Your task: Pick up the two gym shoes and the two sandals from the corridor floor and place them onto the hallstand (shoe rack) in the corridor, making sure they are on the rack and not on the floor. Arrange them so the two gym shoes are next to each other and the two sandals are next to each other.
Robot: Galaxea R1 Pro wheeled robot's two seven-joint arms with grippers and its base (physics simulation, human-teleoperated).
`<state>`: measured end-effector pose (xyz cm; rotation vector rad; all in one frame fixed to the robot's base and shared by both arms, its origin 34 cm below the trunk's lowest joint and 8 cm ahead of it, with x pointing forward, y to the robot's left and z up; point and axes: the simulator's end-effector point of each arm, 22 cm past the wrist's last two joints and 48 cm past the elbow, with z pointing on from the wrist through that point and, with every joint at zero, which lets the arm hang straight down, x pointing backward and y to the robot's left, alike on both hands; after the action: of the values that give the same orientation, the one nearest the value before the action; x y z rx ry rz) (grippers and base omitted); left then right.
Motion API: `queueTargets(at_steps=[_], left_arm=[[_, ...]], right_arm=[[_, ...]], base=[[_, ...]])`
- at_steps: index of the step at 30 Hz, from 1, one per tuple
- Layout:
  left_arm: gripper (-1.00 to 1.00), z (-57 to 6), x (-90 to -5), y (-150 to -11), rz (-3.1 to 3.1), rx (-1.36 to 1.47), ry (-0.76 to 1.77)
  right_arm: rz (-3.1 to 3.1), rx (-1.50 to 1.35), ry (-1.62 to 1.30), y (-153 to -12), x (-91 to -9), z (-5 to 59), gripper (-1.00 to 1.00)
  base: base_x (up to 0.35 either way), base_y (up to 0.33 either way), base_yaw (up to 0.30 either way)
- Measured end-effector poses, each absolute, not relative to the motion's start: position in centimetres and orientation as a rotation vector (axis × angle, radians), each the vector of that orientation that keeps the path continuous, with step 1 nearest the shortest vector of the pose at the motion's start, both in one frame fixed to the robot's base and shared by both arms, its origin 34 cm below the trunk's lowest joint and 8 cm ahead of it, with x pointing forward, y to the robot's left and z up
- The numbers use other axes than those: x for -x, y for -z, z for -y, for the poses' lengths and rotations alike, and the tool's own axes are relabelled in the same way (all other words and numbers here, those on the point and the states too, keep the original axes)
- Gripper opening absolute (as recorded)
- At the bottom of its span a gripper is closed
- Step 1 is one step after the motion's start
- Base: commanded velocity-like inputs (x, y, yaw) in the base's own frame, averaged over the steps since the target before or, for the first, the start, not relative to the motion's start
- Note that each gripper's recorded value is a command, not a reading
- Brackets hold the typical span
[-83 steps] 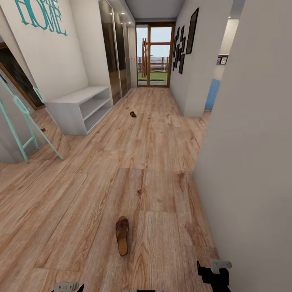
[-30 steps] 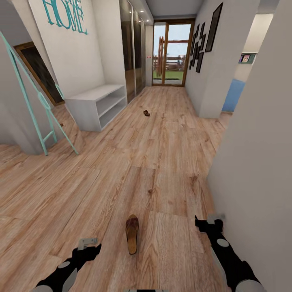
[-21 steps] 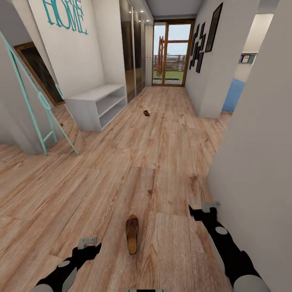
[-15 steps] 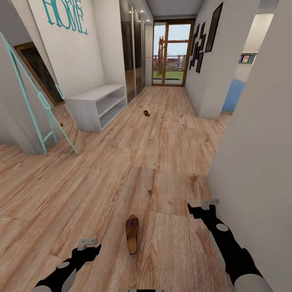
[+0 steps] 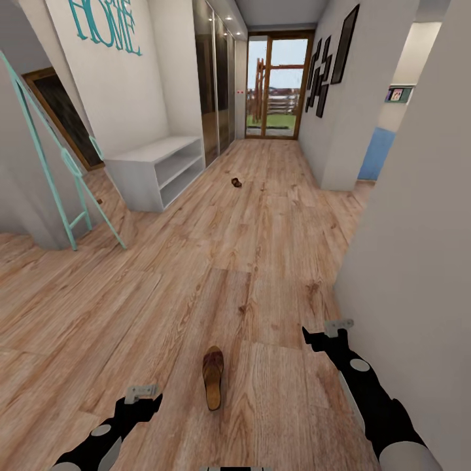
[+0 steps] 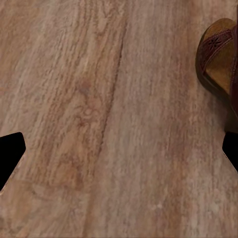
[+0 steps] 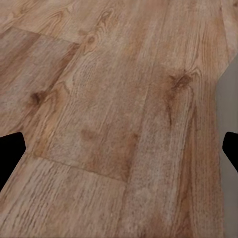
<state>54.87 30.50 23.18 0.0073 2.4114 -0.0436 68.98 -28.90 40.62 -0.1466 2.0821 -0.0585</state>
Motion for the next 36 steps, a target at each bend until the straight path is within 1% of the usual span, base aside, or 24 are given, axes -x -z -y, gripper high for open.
queueTargets(at_steps=[15,29,36], left_arm=[[1.00,-30.48,-55.36,-23.68,-2.374,-0.007,0.042],[1.00,-30.24,-55.39,-23.70,-2.372,-0.002,0.047],[1.00,-30.18,-55.37,-23.67,-2.372,-0.001,0.048]], right_arm=[[-2.082,0.149,0.058,-40.67,-69.00,28.76,1.00],[-2.081,0.149,0.058,-40.70,-69.01,28.76,1.00],[-2.081,0.149,0.058,-40.68,-69.01,28.76,1.00]], base=[[0.009,-0.002,0.000],[0.198,-0.098,0.000],[0.073,-0.035,0.000]])
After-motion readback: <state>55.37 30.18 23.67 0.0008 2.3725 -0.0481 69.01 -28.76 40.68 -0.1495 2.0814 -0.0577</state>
